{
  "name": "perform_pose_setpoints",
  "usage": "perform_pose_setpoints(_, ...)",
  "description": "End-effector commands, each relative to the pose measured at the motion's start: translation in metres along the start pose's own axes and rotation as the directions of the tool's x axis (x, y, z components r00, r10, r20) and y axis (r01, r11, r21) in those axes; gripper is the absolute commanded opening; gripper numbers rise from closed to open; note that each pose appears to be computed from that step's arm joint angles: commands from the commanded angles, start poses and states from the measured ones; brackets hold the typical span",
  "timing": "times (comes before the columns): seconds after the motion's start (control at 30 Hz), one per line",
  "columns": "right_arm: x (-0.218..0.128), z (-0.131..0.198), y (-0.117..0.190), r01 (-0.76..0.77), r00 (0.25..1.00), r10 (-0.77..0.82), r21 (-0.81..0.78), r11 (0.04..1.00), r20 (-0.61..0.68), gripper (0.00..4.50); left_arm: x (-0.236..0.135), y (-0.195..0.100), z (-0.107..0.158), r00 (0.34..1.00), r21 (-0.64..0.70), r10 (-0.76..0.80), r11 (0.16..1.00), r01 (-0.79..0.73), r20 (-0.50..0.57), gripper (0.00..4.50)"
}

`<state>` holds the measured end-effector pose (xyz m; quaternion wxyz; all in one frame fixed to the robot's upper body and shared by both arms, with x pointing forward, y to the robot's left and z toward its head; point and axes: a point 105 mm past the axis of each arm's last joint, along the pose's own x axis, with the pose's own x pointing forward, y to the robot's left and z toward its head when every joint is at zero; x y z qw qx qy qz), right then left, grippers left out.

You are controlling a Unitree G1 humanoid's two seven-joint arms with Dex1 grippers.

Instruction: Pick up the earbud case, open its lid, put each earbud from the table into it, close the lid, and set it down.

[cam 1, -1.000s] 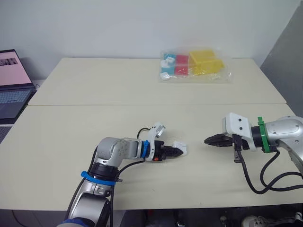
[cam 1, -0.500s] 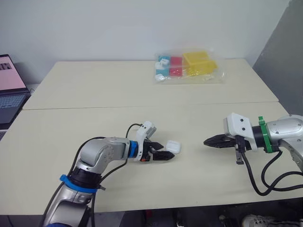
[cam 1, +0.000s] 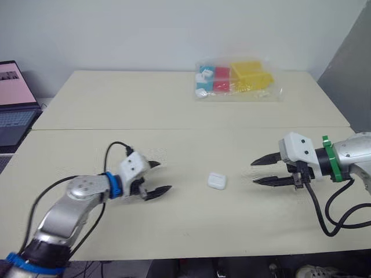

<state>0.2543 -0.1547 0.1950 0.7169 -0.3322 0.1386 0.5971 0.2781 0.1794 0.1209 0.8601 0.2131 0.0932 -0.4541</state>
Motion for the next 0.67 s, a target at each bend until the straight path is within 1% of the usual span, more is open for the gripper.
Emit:
perform_pose_setpoints(0.03, -0.016, 0.004, -0.004, 0.034, 0.999, -0.035, -0.056, 0.998, -0.012, 3.52, -0.028, 0.008, 0.027, 0.998, 0.12, 0.032, 0.992, -0.038, 0.056, 4.5)
perform_pose_setpoints(0.1, -0.018, 0.002, -0.005, 0.048, 0.999, -0.051, -0.113, 0.992, -0.016, 4.23, -0.033, 0.004, 0.03, 0.999, 0.137, 0.014, 0.99, -0.02, 0.046, 4.5)
perform_pose_setpoints(0.13, -0.019, 0.001, -0.004, 0.049, 0.999, -0.051, -0.136, 0.989, -0.015, 4.48, -0.034, 0.0, 0.033, 0.999, 0.151, -0.001, 0.988, -0.006, 0.047, 4.5)
perform_pose_setpoints(0.27, -0.024, 0.0, -0.003, 0.066, 0.998, -0.067, -0.159, 0.985, 0.004, 4.48, -0.035, -0.007, 0.037, 0.999, 0.192, -0.028, 0.981, 0.02, 0.039, 4.5)
perform_pose_setpoints(0.33, -0.031, -0.006, -0.001, 0.07, 0.997, -0.074, -0.163, 0.984, -0.021, 4.48, -0.037, -0.01, 0.031, 0.999, 0.205, -0.03, 0.978, 0.038, -0.041, 4.5)
perform_pose_setpoints(0.43, -0.037, -0.012, 0.008, 0.043, 0.998, -0.05, -0.152, 0.987, -0.041, 4.48, -0.037, -0.006, 0.034, 0.999, 0.254, 0.029, 0.967, -0.02, -0.032, 4.5)
perform_pose_setpoints(0.57, -0.034, -0.009, 0.007, 0.056, 0.998, -0.06, -0.155, 0.986, -0.022, 4.48, -0.033, -0.021, 0.032, 0.995, 0.227, -0.088, 0.969, 0.094, -0.036, 4.5)
perform_pose_setpoints(0.67, -0.033, -0.008, 0.006, 0.057, 0.998, -0.061, -0.162, 0.985, -0.02, 4.48, -0.031, -0.029, 0.035, 0.988, 0.229, -0.156, 0.961, 0.155, -0.015, 4.5)
